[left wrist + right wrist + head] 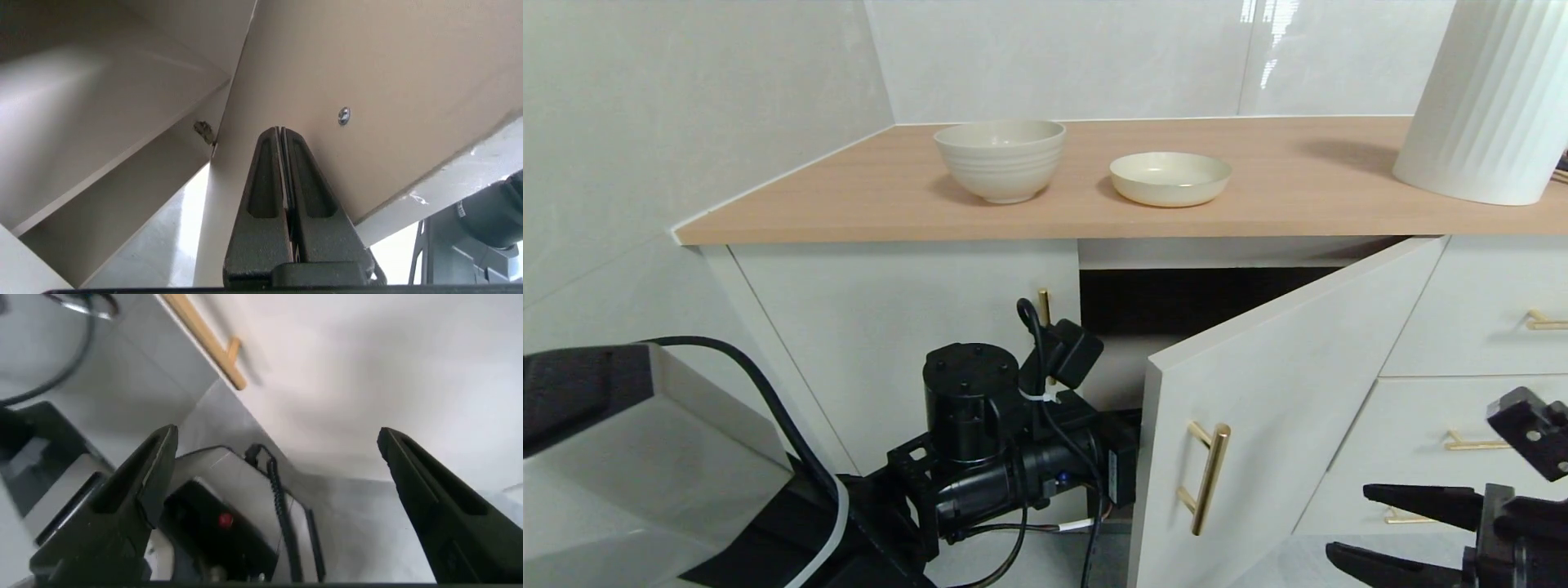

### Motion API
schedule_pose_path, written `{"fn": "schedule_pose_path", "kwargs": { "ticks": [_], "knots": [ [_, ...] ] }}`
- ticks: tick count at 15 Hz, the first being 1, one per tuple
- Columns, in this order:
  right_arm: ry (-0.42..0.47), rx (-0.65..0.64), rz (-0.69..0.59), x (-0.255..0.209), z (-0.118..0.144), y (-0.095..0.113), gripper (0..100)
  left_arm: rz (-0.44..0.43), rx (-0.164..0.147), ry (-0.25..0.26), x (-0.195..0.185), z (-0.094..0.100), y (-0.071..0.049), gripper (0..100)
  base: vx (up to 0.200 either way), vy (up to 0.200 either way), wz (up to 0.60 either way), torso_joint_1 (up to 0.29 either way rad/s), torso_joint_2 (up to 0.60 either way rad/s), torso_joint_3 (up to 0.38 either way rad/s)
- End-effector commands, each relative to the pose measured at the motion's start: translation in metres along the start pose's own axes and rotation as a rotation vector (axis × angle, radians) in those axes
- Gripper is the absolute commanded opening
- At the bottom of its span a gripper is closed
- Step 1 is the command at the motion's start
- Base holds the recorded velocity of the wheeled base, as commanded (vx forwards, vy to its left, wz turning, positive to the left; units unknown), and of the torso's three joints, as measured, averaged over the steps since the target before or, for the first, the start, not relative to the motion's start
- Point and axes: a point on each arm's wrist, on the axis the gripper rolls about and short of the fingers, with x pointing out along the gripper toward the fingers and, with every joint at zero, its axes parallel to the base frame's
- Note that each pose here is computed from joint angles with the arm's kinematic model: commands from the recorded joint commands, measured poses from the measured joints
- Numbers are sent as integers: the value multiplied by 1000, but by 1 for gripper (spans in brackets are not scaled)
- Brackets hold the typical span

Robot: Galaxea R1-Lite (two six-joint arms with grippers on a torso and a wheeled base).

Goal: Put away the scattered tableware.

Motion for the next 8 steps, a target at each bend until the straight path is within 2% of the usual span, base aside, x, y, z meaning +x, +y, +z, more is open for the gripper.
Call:
{"fn": "schedule_pose_path", "kwargs": {
  "ticks": [1, 5, 8],
  "knots": [
    [-114, -45, 12, -18, 16, 9, 100, 1, -2, 4, 1, -1, 0, 0, 0, 0, 0, 0, 0, 0],
    [-105, -42, 14, -17, 16, 8, 100, -4, -3, 10, 6, 1, -1, 0, 0, 0, 0, 0, 0, 0],
    [-97, -39, 11, -15, 14, 8, 100, -20, -6, 34, 17, -1, -5, 0, -200, 0, 0, 4, 6, 2]
  ]
}}
